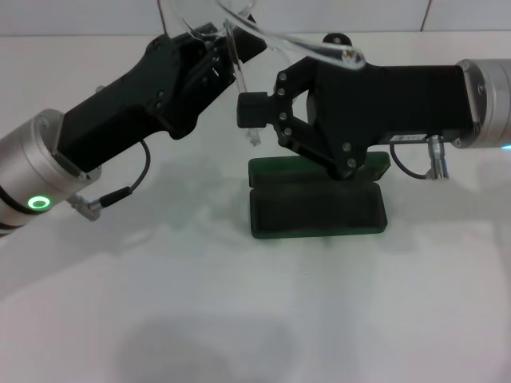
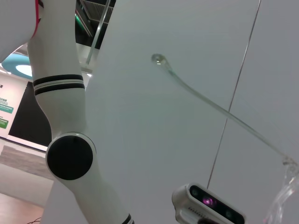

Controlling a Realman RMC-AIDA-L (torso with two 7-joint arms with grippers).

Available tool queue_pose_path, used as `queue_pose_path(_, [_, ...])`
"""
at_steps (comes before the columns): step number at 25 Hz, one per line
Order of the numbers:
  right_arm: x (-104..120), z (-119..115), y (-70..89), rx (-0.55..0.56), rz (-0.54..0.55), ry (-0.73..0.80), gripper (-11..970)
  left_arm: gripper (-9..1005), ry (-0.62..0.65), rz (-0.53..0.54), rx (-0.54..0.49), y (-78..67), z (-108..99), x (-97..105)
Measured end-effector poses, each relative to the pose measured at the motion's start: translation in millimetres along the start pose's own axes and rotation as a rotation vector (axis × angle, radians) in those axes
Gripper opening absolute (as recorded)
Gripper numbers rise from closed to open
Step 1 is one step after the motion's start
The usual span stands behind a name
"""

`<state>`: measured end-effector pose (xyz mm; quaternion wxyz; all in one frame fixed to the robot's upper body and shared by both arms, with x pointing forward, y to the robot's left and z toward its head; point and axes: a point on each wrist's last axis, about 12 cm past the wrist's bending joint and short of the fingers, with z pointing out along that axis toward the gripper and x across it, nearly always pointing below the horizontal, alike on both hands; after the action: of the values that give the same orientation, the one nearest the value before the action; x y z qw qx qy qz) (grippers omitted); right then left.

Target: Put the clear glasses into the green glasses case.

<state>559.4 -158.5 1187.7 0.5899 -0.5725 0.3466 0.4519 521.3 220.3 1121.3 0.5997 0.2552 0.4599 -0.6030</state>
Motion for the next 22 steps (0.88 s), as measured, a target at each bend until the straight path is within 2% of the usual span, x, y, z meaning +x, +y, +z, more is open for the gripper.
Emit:
queue_pose_path(8, [-1,-1,3.5,-0.014,-0.001,-0.01,16,121,-0.003,0.027,-0.092,6.7,-9,-1])
queue_pose_path(14, [-3,-10,11.8,-0.024,0.008,-0.03,16,121,0.043,0.079,-0.179,13.1,-25,-5])
queue_pose_path(17, [-8,-21,17.8,-0.007,0.001,-0.04,16,121,0.067,0.092,-0.196,13.6,-36,-9])
queue_pose_path(22, [-23,-50,24.5,0.082,-0.029,-0.045,17,121,0.123,0.09,-0.182,8.9,-53,-15])
